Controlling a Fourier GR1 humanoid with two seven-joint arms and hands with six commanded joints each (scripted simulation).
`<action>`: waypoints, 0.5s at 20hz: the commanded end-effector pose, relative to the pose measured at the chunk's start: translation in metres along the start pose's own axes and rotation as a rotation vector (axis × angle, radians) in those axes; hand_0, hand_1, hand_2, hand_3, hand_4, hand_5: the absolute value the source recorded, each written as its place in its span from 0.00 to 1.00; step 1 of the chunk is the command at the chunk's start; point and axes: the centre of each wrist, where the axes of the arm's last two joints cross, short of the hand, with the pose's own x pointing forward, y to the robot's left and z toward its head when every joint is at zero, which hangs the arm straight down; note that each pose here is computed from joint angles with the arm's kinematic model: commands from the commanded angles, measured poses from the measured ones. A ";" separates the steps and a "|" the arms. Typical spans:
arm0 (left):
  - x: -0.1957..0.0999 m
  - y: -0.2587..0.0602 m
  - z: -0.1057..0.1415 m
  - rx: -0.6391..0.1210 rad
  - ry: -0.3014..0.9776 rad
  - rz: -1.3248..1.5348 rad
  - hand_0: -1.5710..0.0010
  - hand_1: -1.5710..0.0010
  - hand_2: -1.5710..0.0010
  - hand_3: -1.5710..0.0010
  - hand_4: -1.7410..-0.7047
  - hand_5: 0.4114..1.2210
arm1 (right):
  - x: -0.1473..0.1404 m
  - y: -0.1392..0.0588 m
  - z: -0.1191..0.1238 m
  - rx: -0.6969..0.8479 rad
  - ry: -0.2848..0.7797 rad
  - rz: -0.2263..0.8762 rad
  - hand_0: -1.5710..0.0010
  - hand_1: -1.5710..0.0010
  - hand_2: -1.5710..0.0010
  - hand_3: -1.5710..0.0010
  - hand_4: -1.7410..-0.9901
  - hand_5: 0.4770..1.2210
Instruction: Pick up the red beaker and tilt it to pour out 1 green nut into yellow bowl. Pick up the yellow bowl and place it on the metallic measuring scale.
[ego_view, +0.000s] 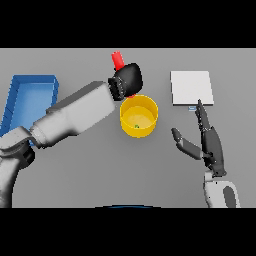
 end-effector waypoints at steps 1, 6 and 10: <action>0.000 0.000 0.000 0.002 -0.008 -0.034 0.00 0.00 0.00 0.00 0.01 1.00 | -0.001 -0.004 0.003 0.004 -0.015 0.014 1.00 1.00 1.00 1.00 0.81 0.13; -0.001 0.016 -0.004 0.003 0.010 -0.199 0.00 0.00 0.00 0.00 0.01 1.00 | 0.001 -0.003 0.002 -0.001 -0.021 -0.009 1.00 1.00 1.00 1.00 0.81 0.13; -0.030 0.050 0.004 0.009 0.035 -0.333 0.00 0.00 0.00 0.00 0.01 1.00 | 0.000 -0.003 0.000 -0.013 -0.012 -0.001 1.00 1.00 1.00 1.00 0.80 0.12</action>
